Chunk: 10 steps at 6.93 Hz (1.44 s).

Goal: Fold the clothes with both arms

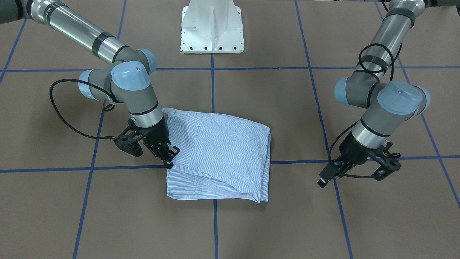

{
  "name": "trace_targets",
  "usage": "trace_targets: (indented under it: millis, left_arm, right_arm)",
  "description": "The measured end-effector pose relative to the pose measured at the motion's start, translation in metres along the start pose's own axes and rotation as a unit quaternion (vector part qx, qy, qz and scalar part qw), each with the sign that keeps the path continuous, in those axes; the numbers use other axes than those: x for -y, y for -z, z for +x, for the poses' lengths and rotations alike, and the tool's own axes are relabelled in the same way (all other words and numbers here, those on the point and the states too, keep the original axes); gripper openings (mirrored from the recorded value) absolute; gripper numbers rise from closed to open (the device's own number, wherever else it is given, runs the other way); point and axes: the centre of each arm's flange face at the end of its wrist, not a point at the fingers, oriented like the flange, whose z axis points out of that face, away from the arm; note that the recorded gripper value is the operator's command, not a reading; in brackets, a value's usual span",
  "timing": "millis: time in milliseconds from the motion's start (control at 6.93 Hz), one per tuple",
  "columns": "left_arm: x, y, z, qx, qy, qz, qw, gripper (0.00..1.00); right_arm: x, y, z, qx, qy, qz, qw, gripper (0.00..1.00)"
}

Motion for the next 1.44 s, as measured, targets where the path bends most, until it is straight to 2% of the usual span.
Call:
trace_targets:
  millis: [289, 577, 1010, 1443]
  left_arm:
    - [0.000, 0.000, 0.001, 0.000, 0.000, 0.000, 1.0000, 1.00]
    - [0.000, 0.000, 0.001, 0.000, 0.001, 0.000, 1.0000, 1.00]
    - [-0.001, 0.002, 0.006, -0.005, 0.018, 0.000, 0.9998, 1.00]
    - [-0.004, 0.005, 0.011, -0.010, 0.029, 0.000, 0.9995, 1.00]
  right_arm:
    - [0.016, 0.012, -0.019, 0.012, 0.003, 0.008, 0.9999, 0.00]
    - [0.032, 0.022, -0.046, 0.008, 0.011, 0.023, 0.9996, 0.00]
    - [0.053, -0.002, -0.068, -0.015, 0.008, 0.046, 0.9988, 0.00]
    - [0.059, -0.032, -0.092, -0.037, 0.006, 0.059, 0.9976, 0.00]
